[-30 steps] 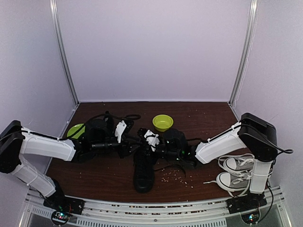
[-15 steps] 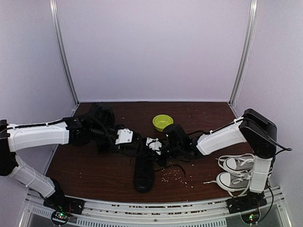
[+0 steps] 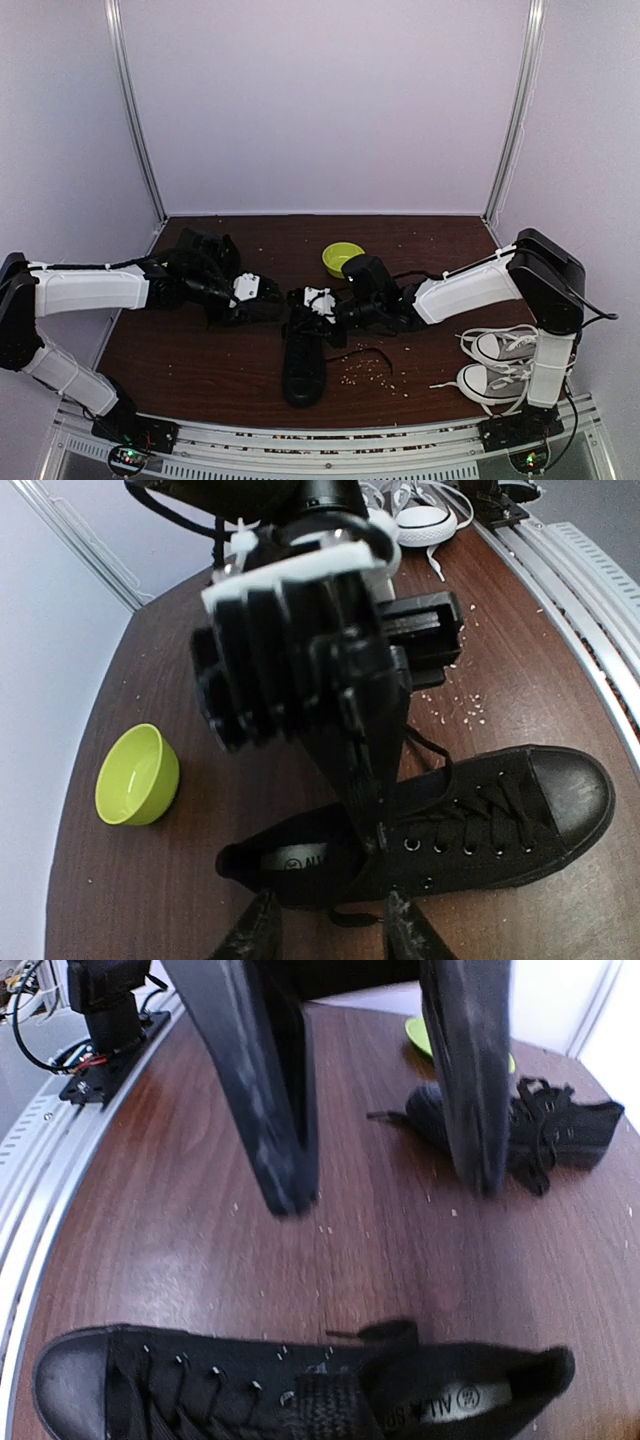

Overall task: Tie the shoes
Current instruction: Pass from the right arm to the left

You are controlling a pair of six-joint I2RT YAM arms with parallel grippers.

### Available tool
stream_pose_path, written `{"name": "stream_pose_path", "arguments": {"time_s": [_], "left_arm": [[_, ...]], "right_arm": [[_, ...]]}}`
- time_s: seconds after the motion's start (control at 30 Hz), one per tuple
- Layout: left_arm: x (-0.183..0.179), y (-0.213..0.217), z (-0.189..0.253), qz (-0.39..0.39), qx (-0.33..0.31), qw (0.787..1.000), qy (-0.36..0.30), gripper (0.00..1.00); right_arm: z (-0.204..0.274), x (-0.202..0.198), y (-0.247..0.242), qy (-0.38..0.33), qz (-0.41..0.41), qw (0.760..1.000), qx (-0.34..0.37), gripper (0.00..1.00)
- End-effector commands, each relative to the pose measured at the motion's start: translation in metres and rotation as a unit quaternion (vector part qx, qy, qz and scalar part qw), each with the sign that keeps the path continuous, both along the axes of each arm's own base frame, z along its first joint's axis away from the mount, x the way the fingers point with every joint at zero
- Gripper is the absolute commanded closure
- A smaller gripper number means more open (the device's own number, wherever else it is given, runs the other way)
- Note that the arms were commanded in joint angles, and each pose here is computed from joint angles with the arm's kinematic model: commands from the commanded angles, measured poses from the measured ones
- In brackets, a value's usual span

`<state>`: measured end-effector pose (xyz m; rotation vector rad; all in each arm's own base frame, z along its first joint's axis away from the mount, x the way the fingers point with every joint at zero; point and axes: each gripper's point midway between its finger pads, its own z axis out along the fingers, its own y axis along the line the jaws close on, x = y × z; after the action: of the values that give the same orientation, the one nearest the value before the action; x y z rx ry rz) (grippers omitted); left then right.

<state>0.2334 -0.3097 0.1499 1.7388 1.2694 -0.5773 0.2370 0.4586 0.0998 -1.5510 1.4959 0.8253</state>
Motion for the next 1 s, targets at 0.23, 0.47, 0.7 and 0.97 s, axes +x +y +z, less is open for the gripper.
{"name": "stream_pose_path", "arguments": {"time_s": [0.23,0.47,0.7,0.97], "left_arm": [[-0.013,-0.022,0.023,-0.051,-0.083,0.994,0.046,0.64],[-0.016,-0.032,0.006,-0.066,-0.067,0.994,0.057,0.69],[-0.005,-0.043,0.008,-0.041,-0.076,0.995,0.047,0.72],[-0.006,-0.045,0.008,-0.032,-0.078,0.995,0.059,0.98]], "right_arm": [[0.023,-0.001,0.012,-0.027,0.017,0.999,0.031,1.00],[0.023,0.000,0.011,-0.027,0.013,0.999,0.030,1.00],[0.024,0.001,0.011,-0.028,0.013,0.999,0.028,1.00],[0.025,0.001,0.011,-0.031,0.012,0.999,0.025,1.00]]}}
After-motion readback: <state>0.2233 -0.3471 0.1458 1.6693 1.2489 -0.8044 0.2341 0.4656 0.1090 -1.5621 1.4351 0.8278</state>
